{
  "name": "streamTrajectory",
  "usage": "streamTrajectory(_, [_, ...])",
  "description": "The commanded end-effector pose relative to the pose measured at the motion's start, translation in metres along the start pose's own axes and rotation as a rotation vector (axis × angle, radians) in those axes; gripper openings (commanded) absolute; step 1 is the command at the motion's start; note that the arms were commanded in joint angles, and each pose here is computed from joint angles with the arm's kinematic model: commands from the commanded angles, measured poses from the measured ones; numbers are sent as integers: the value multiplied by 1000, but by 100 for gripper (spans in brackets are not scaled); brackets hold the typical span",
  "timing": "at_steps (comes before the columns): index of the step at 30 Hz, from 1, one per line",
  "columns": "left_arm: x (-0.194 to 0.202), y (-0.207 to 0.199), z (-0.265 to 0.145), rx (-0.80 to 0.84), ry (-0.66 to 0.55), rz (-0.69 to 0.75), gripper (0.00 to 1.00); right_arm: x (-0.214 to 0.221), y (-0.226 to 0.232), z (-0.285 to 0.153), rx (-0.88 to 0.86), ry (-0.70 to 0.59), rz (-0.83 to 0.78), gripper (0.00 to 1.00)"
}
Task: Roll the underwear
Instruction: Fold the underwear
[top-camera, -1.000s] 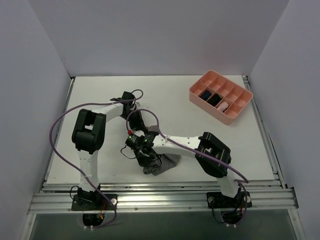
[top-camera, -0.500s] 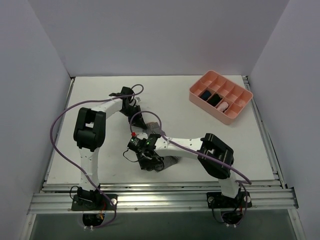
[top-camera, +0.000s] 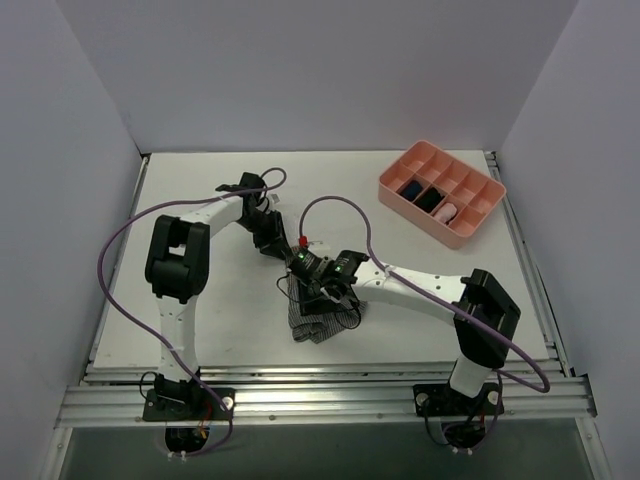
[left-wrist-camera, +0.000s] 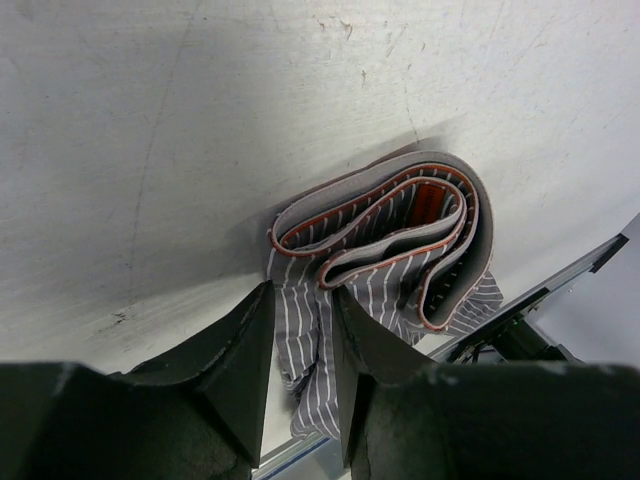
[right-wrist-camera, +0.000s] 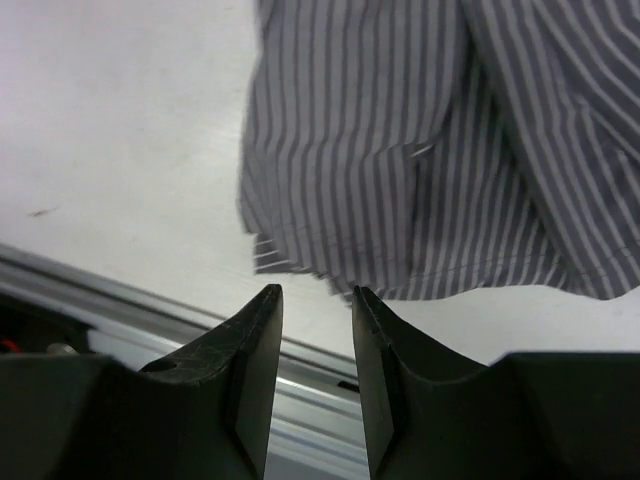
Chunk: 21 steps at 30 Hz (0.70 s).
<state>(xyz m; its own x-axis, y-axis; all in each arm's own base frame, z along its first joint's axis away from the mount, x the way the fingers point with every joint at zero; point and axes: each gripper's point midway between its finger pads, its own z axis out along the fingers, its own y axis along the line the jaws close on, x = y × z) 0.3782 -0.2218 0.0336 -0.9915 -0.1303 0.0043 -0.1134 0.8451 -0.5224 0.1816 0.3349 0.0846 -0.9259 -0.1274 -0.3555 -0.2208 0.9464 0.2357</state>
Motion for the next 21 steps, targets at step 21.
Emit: streamTrajectory(21, [-21,9,-12,-17,-60,11,37,39,-88,51,212,102,28,21])
